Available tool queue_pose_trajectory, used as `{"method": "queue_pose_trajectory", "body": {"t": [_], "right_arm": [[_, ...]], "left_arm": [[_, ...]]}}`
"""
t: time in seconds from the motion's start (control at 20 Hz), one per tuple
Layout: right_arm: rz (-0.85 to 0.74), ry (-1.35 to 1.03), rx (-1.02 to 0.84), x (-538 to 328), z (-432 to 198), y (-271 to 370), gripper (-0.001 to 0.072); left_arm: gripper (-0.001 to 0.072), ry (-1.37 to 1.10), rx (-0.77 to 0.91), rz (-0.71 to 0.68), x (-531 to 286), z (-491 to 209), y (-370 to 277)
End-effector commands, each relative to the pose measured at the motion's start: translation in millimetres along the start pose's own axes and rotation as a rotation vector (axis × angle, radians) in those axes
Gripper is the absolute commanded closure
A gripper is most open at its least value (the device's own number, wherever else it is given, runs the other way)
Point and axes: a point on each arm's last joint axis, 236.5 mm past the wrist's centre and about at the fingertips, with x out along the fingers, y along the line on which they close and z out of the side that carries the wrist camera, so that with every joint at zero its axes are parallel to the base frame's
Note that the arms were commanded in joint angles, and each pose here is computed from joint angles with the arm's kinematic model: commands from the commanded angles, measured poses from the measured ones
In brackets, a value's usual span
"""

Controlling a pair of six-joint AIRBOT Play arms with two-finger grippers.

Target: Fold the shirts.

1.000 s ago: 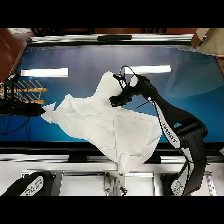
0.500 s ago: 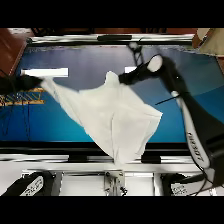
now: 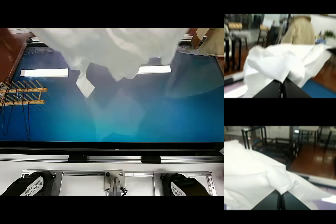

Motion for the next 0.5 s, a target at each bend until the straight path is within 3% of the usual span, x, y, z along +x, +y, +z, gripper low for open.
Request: {"method": "queue_pose_trajectory", "body": {"t": [0.0, 0.15, 0.35, 0.4, 0.45], "right_arm": [[-0.116, 0.536, 0.099, -62.5, -142.1, -14.3, 0.0657], [-0.119, 0.805, 0.299, -83.1, -290.1, 5.6, 0.0657], [-0.09, 1.113, 0.602, -144.5, -475.6, 62.2, 0.0655], [-0.075, 1.154, 0.651, -155.9, -496.3, 74.0, 0.0617], [-0.059, 1.169, 0.681, -162.3, -504.0, 82.1, 0.0386]], "left_arm": [[0.0666, 0.459, -0.079, 0.112, -14.8, -122.5, 37.4], [0.0666, 0.776, -0.239, 0.1, -26.1, -259.9, 54.3], [0.0667, 1.059, -0.416, -0.056, -40.0, -426.0, -7.1], [0.0667, 1.115, -0.42, -0.073, -47.8, -454.4, -21.0], [0.0667, 1.178, -0.418, -0.09, -58.8, -477.7, -34.5]]}}
